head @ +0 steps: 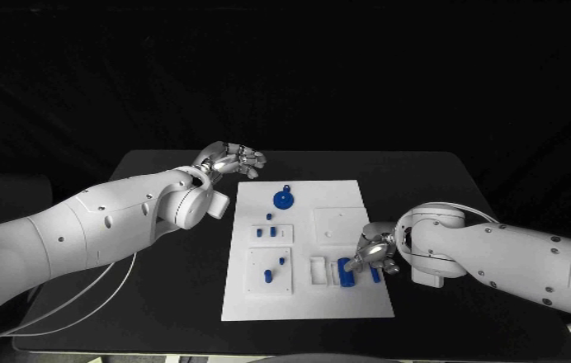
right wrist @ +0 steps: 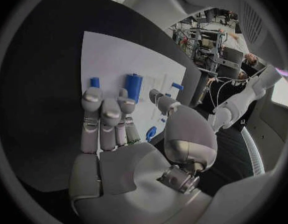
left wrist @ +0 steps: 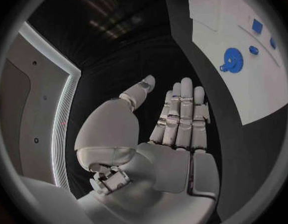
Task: Assemble the parts on the task board
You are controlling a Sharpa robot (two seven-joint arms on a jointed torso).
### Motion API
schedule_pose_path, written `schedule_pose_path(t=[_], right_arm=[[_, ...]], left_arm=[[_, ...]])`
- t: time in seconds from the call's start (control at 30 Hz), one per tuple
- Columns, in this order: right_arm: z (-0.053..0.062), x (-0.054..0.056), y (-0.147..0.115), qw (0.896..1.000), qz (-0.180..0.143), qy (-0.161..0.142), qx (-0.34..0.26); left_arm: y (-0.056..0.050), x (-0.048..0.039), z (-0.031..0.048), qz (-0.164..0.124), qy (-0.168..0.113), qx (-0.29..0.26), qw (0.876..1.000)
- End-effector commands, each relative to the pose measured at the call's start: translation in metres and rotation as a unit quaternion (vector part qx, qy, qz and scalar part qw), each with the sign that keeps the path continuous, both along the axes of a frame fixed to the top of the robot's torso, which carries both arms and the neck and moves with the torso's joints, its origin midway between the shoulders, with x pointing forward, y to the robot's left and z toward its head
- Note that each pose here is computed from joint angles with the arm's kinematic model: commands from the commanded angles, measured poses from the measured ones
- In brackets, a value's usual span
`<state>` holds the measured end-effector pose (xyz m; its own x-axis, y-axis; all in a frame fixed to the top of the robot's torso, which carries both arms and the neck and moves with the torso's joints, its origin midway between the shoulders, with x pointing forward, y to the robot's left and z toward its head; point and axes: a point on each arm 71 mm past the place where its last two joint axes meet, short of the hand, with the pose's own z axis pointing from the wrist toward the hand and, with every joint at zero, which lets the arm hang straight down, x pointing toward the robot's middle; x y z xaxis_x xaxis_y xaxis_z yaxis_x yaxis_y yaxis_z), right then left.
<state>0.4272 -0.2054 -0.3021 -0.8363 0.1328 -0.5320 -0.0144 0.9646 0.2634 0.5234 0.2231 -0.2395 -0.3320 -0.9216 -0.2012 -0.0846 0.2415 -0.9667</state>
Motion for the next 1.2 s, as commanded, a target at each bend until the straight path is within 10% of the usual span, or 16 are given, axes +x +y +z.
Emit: schedule_pose_path(t=[0.03,1.2], right_arm=[[-0.001,0.002,-0.001,1.000,-0.008,-0.008,-0.014],[-0.033,-0.007,0.022,1.000,-0.017,-0.009,-0.013]], left_arm=[[-0.004,-0.0008,0.0010,-0.008,-0.001,-0.010,1.000],[-0.002,-0.0022,0.0017,-0.018,-0.001,-0.018,1.000]])
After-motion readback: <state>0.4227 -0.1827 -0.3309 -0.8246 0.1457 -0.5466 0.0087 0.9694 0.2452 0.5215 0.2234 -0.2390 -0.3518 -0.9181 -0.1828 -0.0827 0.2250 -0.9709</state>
